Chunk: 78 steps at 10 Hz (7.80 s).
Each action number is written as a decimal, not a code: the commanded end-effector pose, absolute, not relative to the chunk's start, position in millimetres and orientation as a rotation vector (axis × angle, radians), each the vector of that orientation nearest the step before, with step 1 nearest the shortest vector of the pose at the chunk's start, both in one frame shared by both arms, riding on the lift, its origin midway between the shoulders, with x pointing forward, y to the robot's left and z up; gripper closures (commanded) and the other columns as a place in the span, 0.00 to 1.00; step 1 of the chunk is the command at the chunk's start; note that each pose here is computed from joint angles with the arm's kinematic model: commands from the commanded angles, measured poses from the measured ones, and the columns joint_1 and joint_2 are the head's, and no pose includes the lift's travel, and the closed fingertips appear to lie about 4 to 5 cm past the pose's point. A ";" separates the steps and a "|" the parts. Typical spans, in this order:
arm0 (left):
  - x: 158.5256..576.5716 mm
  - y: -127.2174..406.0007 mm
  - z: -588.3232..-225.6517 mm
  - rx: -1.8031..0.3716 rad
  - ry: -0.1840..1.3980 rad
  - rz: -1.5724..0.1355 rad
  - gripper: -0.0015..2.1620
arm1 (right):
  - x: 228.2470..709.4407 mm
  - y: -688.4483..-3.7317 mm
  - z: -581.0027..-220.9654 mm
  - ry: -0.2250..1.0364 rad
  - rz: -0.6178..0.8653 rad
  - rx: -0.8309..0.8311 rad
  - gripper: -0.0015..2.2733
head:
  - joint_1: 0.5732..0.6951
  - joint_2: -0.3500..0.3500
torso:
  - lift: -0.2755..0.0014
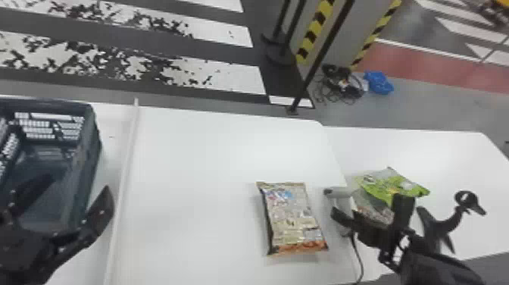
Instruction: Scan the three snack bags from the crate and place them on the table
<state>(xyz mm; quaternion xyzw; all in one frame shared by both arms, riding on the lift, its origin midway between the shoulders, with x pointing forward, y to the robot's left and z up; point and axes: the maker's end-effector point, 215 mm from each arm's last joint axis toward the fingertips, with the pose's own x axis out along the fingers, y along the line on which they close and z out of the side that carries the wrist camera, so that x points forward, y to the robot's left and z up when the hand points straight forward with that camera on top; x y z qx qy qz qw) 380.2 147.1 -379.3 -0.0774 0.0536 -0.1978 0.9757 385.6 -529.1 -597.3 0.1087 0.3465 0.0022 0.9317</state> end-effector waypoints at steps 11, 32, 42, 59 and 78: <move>380.8 140.1 -379.1 -0.182 0.125 -0.367 0.03 | 344.3 -472.5 -512.2 0.562 0.129 0.434 0.04 | 1.00 0.00 | 0.86; 375.9 140.5 -377.5 -0.183 0.118 -0.371 0.03 | 354.8 -353.4 -586.6 0.756 0.393 0.499 0.96 | 1.00 0.04 | 0.86; 365.6 141.8 -388.5 -0.169 0.179 -0.376 0.03 | 498.3 -586.6 -444.1 0.347 -0.164 0.631 0.96 | 1.00 0.00 | 0.86; 345.3 131.2 -364.9 -0.168 0.137 -0.406 0.03 | 431.3 -646.6 -545.4 0.953 -0.649 -0.127 0.02 | 1.00 0.00 | 0.86; 334.0 139.2 -391.3 -0.137 0.275 -0.308 0.03 | 315.0 -271.3 -371.9 0.082 0.099 0.197 0.04 | 1.00 0.16 | 0.86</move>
